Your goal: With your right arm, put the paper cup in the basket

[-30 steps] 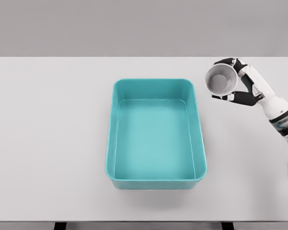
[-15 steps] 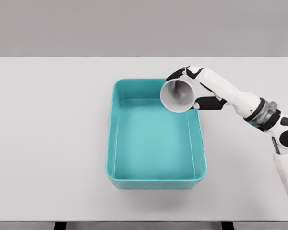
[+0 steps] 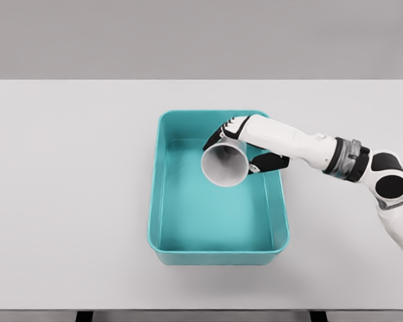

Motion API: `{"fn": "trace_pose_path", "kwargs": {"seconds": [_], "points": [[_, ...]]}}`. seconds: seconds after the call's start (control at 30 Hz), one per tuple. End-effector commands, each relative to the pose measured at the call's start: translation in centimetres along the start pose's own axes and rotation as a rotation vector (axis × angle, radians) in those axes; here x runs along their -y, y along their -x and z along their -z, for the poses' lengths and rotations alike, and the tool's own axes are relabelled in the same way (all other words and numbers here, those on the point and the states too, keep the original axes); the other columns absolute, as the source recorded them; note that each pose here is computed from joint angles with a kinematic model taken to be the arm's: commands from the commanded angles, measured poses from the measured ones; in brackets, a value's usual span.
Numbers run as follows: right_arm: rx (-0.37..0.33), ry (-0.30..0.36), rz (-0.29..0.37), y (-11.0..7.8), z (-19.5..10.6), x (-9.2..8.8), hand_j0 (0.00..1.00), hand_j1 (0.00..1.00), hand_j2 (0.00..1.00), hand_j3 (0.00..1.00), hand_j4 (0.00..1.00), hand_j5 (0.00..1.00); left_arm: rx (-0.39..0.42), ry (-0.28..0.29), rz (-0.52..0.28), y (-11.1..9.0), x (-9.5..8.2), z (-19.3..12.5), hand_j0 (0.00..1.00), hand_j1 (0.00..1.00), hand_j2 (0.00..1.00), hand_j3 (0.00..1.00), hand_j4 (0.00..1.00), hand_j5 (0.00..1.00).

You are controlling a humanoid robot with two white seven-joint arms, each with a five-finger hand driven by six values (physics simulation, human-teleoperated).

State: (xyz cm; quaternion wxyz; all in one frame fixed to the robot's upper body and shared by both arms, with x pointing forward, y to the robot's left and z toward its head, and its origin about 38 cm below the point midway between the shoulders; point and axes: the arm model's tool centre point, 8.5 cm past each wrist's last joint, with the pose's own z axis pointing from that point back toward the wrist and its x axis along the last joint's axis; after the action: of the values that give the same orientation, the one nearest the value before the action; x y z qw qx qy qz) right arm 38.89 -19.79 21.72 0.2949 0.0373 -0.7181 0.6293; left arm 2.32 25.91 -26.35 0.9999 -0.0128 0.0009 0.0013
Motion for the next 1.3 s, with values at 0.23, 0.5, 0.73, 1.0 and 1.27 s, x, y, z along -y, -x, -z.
{"fn": "trace_pose_path", "kwargs": {"seconds": [0.23, 0.5, 0.73, 1.0, 1.27], "points": [[-0.026, -0.015, 0.038, 0.2, 0.4, -0.6, 0.95, 0.95, 0.95, 0.95, 0.95, 0.95, 0.000, 0.000, 0.000, 0.0, 0.0, 0.0, 1.00, 1.00, 1.00, 1.00, 1.00, 1.00], [-0.027, -0.015, 0.024, -0.2, 0.3, 0.0, 0.97, 0.97, 0.97, 0.97, 0.97, 0.97, 0.000, 0.000, 0.000, 0.0, 0.0, 0.0, 1.00, 1.00, 1.00, 1.00, 1.00, 1.00], [-0.065, 0.208, 0.253, -0.1, -3.2, 5.7, 1.00, 1.00, 1.00, 1.00, 1.00, 1.00, 0.000, 0.000, 0.000, 0.0, 0.0, 0.0, 1.00, 1.00, 1.00, 1.00, 1.00, 1.00], [-0.225, 0.156, 0.269, 0.8, -10.2, 6.2, 1.00, 1.00, 1.00, 1.00, 1.00, 1.00, 0.000, 0.000, 0.000, 0.0, 0.0, 0.0, 1.00, 1.00, 1.00, 1.00, 1.00, 1.00], [-0.326, 0.184, 0.264, 1.2, -14.5, 6.3, 1.00, 1.00, 1.00, 1.00, 1.00, 1.00, 0.000, 0.000, 0.003, 0.0, 0.0, 0.0, 1.00, 1.00, 1.00, 1.00, 1.00, 1.00]]}}
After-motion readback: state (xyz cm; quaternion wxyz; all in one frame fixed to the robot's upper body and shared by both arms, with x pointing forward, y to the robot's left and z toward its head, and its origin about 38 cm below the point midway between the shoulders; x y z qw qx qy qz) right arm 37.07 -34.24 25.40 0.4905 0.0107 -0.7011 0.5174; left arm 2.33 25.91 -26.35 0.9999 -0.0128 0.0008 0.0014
